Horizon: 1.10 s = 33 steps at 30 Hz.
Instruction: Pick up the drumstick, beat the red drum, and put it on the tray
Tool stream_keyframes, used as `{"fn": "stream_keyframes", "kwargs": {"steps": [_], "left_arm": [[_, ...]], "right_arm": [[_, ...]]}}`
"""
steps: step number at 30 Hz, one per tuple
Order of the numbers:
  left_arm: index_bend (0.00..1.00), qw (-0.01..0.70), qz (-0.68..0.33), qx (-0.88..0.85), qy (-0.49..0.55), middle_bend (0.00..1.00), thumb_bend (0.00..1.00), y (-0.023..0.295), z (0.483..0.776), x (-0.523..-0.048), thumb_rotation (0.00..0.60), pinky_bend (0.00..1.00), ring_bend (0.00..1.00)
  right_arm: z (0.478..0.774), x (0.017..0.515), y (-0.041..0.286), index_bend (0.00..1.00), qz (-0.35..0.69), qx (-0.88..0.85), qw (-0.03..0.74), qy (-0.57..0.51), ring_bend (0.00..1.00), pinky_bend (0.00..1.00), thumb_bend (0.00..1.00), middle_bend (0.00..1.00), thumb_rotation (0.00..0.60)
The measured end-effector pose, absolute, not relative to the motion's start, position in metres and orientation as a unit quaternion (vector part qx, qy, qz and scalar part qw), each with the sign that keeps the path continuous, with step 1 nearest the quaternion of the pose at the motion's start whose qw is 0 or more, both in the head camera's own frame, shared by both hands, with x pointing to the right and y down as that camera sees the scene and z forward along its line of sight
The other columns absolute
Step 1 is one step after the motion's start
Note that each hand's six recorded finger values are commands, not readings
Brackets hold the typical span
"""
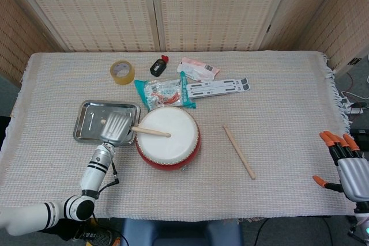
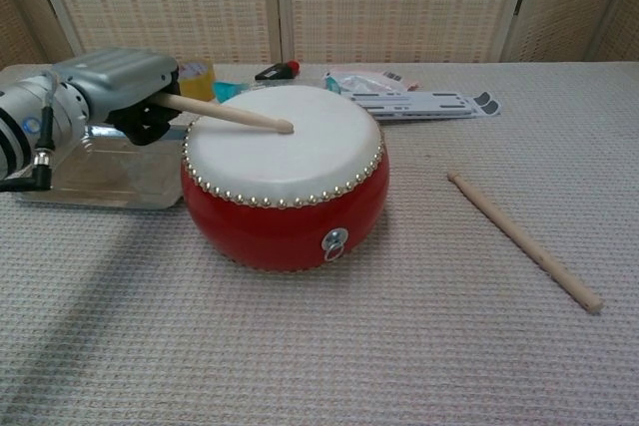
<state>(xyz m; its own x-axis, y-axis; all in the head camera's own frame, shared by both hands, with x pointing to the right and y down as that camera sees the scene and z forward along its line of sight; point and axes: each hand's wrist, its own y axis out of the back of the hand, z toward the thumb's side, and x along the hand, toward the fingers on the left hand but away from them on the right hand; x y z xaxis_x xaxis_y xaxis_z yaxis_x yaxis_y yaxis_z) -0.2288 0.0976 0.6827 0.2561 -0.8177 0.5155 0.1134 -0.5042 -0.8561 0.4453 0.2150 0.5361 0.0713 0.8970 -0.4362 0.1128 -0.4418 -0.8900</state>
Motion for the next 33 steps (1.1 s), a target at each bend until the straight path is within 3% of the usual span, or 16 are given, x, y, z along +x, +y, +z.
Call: {"fn": "stream_keyframes", "kwargs": {"steps": [9, 20, 33], "left_arm": [[1.0, 0.361, -0.491, -0.71, 0.354, 1.0, 0.82, 0.089, 0.658, -0.227, 0.6, 1.0, 1.0], [1.0, 0.419, -0.563, -0.667, 0.249, 1.0, 0.82, 0.099, 0.682, -0.237, 0.6, 1.0, 1.0], [1.0, 0.392, -0.494, -0.701, 0.333, 1.0, 0.81, 0.089, 0.655, -0.228, 0.6, 1.0, 1.0]], "right_arm": [[0.537, 0.446, 0.215, 0.07, 0.556, -0.641, 0.351, -0.395, 0.0, 0.0, 0.0, 0.05, 0.6], [0.539, 0.448, 0.214, 0.07, 0.558, -0.641, 0.349, -0.395, 0.0, 0.0, 0.0, 0.05, 0.6], [0.541, 0.45, 0.213, 0.07, 0.559, -0.639, 0.347, -0.397, 0.0, 0.0, 0.0, 0.05, 0.6]]}}
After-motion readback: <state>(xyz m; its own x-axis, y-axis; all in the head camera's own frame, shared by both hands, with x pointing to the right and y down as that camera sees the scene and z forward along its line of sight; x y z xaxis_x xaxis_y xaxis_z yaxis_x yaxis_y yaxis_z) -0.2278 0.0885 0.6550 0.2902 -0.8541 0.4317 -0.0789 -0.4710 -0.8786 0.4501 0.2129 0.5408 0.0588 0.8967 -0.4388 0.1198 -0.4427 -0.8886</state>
